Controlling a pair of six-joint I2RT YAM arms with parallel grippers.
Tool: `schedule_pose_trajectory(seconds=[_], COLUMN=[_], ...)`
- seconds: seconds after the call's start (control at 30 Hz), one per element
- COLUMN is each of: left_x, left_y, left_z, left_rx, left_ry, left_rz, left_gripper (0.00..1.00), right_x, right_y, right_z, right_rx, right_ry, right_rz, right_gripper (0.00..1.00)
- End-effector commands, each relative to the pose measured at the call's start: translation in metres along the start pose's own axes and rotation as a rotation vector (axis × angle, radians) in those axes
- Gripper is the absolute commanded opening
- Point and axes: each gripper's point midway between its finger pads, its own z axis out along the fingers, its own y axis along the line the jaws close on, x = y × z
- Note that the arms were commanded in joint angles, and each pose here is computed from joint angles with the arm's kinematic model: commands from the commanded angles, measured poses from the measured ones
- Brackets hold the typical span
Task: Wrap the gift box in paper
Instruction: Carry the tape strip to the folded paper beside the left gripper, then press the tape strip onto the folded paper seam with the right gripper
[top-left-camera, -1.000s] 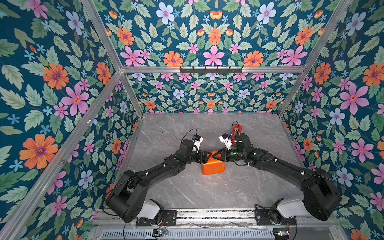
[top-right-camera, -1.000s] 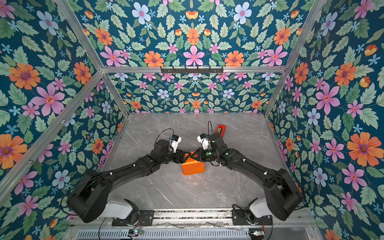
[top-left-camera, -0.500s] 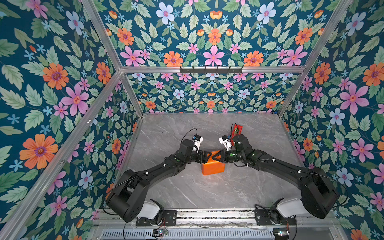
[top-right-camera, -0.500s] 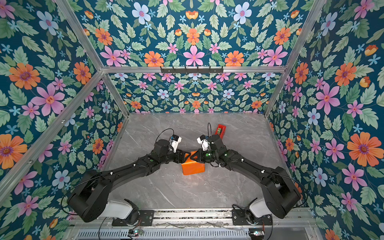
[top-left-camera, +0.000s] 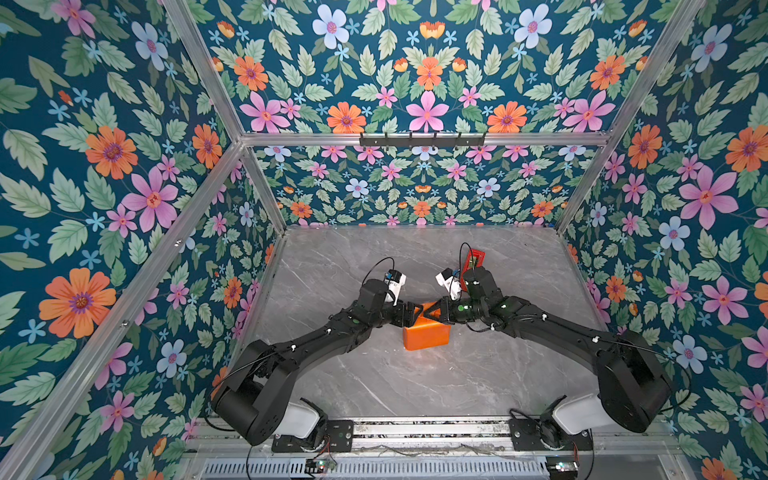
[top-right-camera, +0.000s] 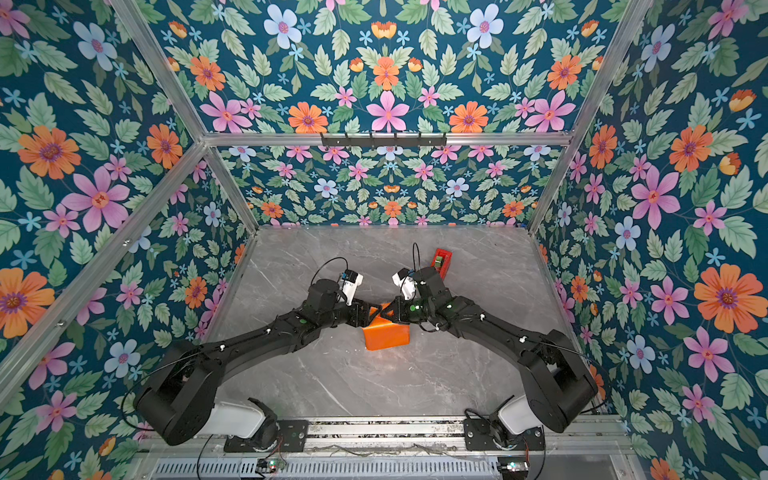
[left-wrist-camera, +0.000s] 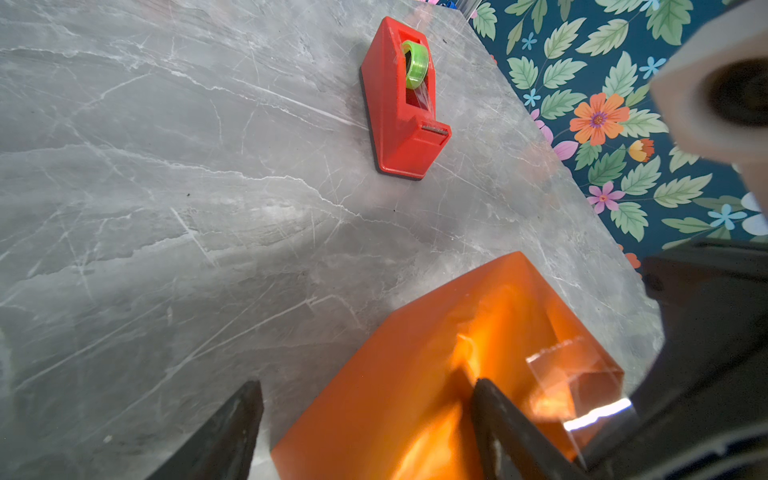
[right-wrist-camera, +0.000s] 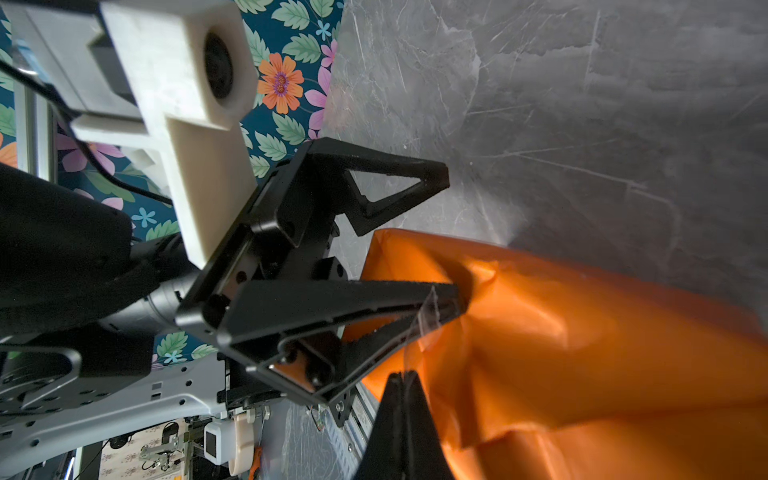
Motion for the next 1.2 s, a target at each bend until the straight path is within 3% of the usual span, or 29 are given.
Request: schedule_pose_trajectory(seconds=[0.0,0.83,1.17], left_x=[0.047,0.047,0.047], left_y=[0.026,0.023,0.022], left_z=[-0.003,-0.001,0.0], left_rx=[-0.112,-0.093,-0.088], left_ry=[0.172,0.178,0.18], left_rz=[-0.002,-0.008,-0.007], left_gripper=[0.8,0.8,0.8], right_x=[0.001,0.027,0.031], right_y=[-0.006,-0.051,-0.059], right_z=[0.002,-0.001,0.0], right_rx=[0.022,0.173,0.19], right_ry=[-0.001,0.049,0.055], right_rz=[-0.024,-0.312,-0.375], right_gripper=[0.0,0.01,0.1])
